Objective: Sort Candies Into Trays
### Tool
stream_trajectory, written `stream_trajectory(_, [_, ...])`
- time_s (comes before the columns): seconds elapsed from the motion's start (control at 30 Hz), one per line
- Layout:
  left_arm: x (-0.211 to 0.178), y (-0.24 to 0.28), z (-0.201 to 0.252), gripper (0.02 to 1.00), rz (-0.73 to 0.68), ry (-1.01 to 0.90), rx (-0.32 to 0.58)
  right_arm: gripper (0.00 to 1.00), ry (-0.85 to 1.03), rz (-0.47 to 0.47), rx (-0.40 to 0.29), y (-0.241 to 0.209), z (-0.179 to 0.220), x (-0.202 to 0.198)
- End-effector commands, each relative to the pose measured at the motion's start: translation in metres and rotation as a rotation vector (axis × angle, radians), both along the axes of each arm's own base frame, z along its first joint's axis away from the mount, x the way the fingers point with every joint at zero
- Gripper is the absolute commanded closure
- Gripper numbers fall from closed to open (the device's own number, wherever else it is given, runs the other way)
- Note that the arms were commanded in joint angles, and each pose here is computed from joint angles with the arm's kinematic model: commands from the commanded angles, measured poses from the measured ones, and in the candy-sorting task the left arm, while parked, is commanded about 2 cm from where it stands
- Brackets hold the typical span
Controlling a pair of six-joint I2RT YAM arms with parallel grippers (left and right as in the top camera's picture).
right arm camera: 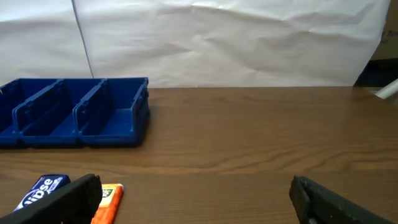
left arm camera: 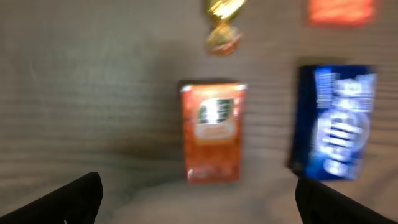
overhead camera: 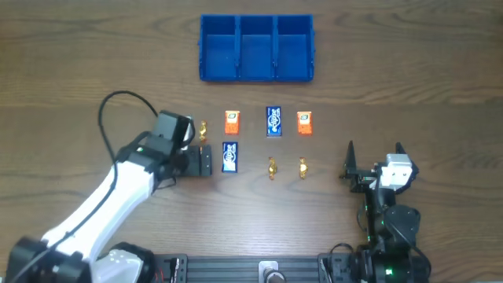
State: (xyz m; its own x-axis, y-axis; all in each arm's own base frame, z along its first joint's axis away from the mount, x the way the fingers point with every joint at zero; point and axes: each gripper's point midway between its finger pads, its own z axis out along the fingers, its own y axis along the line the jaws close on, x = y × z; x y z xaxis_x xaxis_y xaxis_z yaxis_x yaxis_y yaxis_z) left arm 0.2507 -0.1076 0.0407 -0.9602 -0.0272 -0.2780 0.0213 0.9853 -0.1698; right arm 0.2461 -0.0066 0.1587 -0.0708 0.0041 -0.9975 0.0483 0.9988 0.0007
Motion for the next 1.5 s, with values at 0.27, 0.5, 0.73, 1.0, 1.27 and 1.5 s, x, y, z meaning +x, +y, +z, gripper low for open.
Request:
stream_trajectory(0.27, [0.022, 0.004, -0.027, 0.056, 0.066, 0.062, 0.149, 0.003, 0.001, 0.000, -0.014, -0.001, -0.001, 0.000])
stream_trajectory(0.5, [0.027, -0.007, -0.037, 0.117, 0.041, 0.065, 0.155, 0.003, 0.001, 0.000, -0.014, -0.001, -0.001, 0.000])
stream_trajectory(0.73, [0.026, -0.010, -0.044, 0.500, 0.049, 0.079, 0.153, 0.003, 0.001, 0.000, -0.014, -0.001, -0.001, 0.000])
stream_trajectory(1.0, [0.030, -0.013, -0.040, 0.748, 0.089, 0.068, 0.126, 0.003, 0.001, -0.001, -0.014, -0.001, -0.001, 0.000])
stream_trajectory(1.27, [0.113, -0.038, 0.097, 0.733, 0.128, -0.239, 0.097, 0.003, 0.001, 0.000, -0.014, -0.001, -0.001, 0.000])
stream_trajectory(1.5, [0.220, -0.064, 0.178, 0.735, 0.107, -0.379, 0.117, 0.003, 0.001, 0.000, -0.014, -0.001, -0.001, 0.000])
